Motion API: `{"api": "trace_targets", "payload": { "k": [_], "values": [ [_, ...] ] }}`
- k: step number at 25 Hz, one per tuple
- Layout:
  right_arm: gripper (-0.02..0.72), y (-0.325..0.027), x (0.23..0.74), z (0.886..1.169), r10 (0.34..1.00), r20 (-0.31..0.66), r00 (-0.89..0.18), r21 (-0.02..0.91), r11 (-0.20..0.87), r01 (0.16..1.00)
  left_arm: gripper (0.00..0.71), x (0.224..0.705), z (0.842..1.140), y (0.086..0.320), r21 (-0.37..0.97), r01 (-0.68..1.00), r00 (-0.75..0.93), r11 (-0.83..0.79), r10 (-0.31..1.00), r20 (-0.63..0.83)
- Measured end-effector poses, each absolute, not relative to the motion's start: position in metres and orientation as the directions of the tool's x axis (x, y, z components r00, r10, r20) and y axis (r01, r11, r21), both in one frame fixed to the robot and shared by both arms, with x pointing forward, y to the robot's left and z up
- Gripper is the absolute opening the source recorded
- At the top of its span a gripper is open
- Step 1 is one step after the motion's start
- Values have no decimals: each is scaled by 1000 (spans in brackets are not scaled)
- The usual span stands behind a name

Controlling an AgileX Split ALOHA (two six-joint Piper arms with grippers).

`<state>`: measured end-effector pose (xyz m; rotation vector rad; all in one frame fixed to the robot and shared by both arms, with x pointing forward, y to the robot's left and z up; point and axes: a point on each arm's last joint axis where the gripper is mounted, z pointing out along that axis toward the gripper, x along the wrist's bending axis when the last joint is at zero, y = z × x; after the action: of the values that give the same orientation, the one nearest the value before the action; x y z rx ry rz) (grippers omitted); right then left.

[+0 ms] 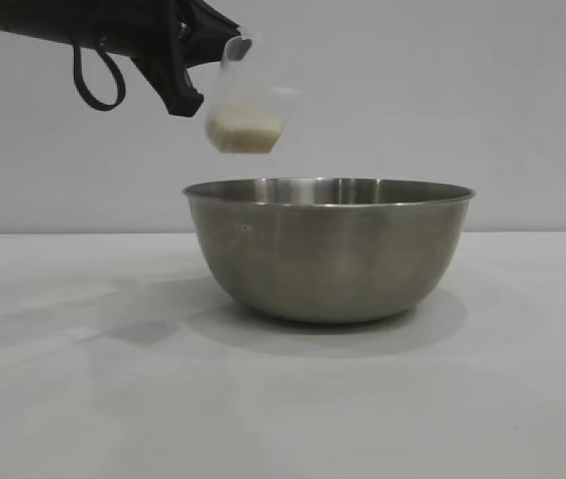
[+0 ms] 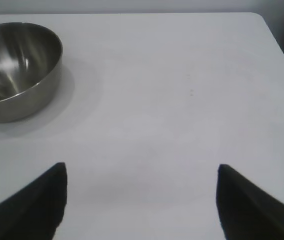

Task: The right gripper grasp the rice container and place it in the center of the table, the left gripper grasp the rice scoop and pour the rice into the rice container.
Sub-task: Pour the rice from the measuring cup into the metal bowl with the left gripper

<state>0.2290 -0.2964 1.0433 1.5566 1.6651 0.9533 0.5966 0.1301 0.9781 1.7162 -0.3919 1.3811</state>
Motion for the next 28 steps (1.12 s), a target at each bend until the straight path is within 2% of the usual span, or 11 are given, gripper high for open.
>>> {"api": "trace_targets", "payload": {
  "k": [16,28],
  "values": [
    [524,-296,229,1043,997,15,-75,855,27,517,0,588,977,116,100,-819,95,-564,39,995],
    [524,-296,229,1043,997,15,-75,855,27,517,0,581,978,103,-187,-832,-148,-522,-117,982]
  ]
}}
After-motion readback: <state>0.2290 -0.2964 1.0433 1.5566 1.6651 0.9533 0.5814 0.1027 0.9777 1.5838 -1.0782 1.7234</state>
